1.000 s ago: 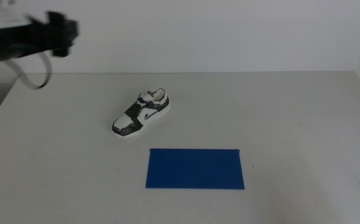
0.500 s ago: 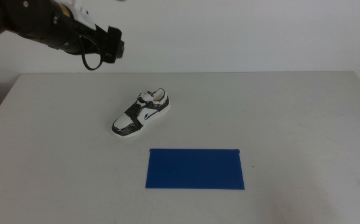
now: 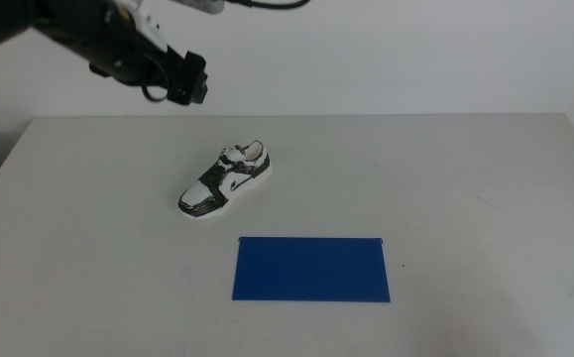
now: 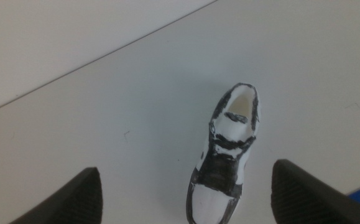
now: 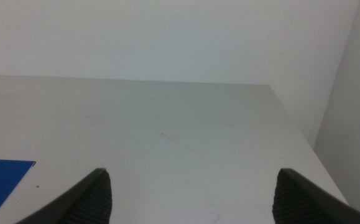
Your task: Use one arm to grab the shoe from the table and place it on the mat.
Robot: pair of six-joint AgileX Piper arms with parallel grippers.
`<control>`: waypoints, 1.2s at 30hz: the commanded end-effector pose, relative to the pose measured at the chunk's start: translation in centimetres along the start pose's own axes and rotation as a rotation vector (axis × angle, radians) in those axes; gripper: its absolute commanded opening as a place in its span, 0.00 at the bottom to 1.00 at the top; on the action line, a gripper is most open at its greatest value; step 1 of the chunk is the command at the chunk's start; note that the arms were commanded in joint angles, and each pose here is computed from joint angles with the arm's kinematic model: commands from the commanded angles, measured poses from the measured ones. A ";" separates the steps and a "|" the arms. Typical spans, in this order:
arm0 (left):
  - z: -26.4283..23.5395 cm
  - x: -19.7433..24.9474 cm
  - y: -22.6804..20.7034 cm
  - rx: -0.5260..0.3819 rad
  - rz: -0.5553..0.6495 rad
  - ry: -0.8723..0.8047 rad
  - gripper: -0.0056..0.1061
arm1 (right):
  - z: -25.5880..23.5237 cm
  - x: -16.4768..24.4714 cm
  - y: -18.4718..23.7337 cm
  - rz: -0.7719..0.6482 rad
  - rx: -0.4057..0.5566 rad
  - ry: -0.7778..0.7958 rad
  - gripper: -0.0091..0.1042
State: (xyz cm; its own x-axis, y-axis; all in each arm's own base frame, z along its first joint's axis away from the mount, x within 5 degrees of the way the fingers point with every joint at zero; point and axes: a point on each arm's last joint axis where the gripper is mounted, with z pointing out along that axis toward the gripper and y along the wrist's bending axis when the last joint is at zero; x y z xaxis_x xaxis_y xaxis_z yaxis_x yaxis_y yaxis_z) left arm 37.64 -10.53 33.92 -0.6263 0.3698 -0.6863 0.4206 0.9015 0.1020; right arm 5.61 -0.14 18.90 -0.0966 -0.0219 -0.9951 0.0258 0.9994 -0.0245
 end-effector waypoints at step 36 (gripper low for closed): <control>13.7 -0.9 -1.0 0.262 0.048 0.353 0.87 | -0.3 -1.1 -0.1 -0.021 0.012 -0.109 0.67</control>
State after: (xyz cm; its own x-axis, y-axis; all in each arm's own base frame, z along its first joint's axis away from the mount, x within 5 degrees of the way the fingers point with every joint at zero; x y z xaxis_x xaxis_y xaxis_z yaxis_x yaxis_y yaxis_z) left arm 47.15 -14.42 20.71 -0.8067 0.5167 -0.2869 0.5624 0.8203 -0.1039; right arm 5.61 -0.14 18.90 -0.0966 -0.0219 -0.9951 0.0258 0.9994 -0.0245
